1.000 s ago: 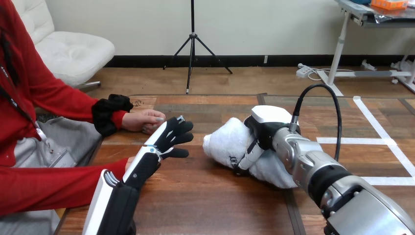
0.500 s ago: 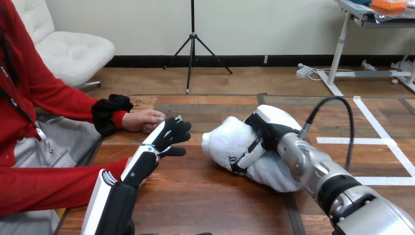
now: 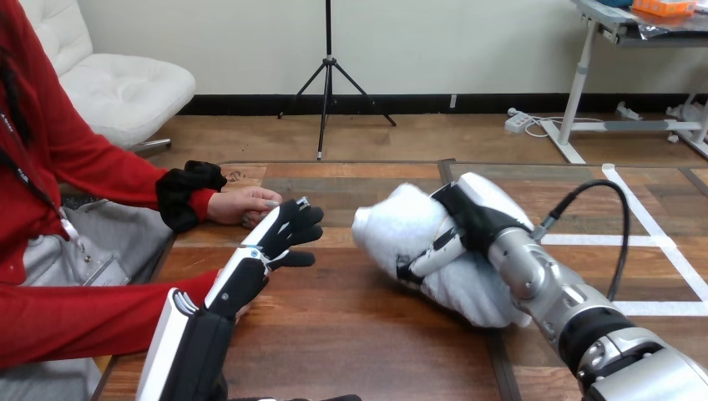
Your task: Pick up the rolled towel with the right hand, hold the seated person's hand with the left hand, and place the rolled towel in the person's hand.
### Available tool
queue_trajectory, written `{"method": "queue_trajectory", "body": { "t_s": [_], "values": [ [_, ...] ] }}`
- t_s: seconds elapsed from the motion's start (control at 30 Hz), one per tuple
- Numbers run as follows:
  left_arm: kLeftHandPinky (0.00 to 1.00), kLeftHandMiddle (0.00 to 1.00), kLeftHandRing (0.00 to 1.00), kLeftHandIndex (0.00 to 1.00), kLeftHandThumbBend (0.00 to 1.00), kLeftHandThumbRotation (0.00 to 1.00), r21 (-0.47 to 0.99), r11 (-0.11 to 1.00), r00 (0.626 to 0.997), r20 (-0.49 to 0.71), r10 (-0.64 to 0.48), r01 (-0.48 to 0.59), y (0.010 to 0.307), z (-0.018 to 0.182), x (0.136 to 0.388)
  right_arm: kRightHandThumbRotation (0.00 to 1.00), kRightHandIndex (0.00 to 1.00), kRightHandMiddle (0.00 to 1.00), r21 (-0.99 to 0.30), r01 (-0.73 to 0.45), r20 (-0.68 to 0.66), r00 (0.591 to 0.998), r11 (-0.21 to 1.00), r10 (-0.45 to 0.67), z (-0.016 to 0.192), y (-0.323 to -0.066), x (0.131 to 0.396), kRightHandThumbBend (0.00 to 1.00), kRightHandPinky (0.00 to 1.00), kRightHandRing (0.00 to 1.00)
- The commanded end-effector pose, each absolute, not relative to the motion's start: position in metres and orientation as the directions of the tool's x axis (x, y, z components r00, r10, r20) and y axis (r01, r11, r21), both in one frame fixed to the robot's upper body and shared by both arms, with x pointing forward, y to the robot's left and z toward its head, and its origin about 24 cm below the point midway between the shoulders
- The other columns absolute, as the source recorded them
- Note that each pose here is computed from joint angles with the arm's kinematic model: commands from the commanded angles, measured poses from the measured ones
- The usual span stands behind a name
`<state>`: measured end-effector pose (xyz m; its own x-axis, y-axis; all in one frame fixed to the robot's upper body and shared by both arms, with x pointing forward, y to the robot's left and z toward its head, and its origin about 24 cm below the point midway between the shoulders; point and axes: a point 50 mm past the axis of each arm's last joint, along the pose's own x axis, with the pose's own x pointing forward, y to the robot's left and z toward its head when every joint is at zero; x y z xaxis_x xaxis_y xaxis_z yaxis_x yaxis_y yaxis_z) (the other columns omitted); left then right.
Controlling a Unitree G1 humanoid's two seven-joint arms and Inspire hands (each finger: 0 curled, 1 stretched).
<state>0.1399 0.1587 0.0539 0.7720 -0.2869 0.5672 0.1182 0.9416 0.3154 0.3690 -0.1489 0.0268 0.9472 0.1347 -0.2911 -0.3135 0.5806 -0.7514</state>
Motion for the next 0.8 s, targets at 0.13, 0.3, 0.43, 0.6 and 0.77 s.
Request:
{"method": "queue_trajectory", "body": {
  "t_s": [0.13, 0.3, 0.43, 0.6, 0.77],
  "values": [
    [0.74, 0.88, 0.84, 0.9, 1.0, 0.53, 0.327, 0.94, 0.723, 0.625, -0.295, 0.101, 0.162, 0.069, 0.147, 0.0, 0.43, 0.45, -0.703, -0.212, -0.128, 0.977, 0.678, 0.173, 0.054, -0.154, 0.377, 0.86, 0.37, 0.41],
    [0.72, 0.87, 0.83, 0.9, 1.0, 0.55, 0.334, 0.939, 0.729, 0.622, -0.287, 0.084, 0.164, 0.07, 0.147, 0.0, 0.43, 0.45, -0.655, -0.195, -0.096, 0.98, 0.73, 0.176, 0.054, -0.159, 0.375, 0.87, 0.36, 0.4],
    [0.71, 0.87, 0.82, 0.9, 1.0, 0.55, 0.341, 0.936, 0.741, 0.607, -0.287, 0.083, 0.166, 0.07, 0.147, 0.0, 0.43, 0.44, -0.611, -0.186, -0.081, 0.982, 0.769, 0.172, 0.053, -0.162, 0.373, 0.87, 0.3, 0.36],
    [0.73, 0.89, 0.84, 0.92, 1.0, 0.56, 0.374, 0.924, 0.754, 0.583, -0.302, 0.08, 0.17, 0.072, 0.147, 0.0, 0.42, 0.43, -0.563, -0.176, -0.06, 0.983, 0.808, 0.172, 0.051, -0.166, 0.369, 0.88, 0.27, 0.33],
    [0.76, 0.92, 0.86, 0.93, 1.0, 0.53, 0.384, 0.918, 0.772, 0.552, -0.315, 0.1, 0.174, 0.074, 0.148, 0.0, 0.42, 0.42, -0.534, -0.172, -0.038, 0.983, 0.828, 0.18, 0.048, -0.169, 0.365, 0.88, 0.24, 0.3]
  ]
}}
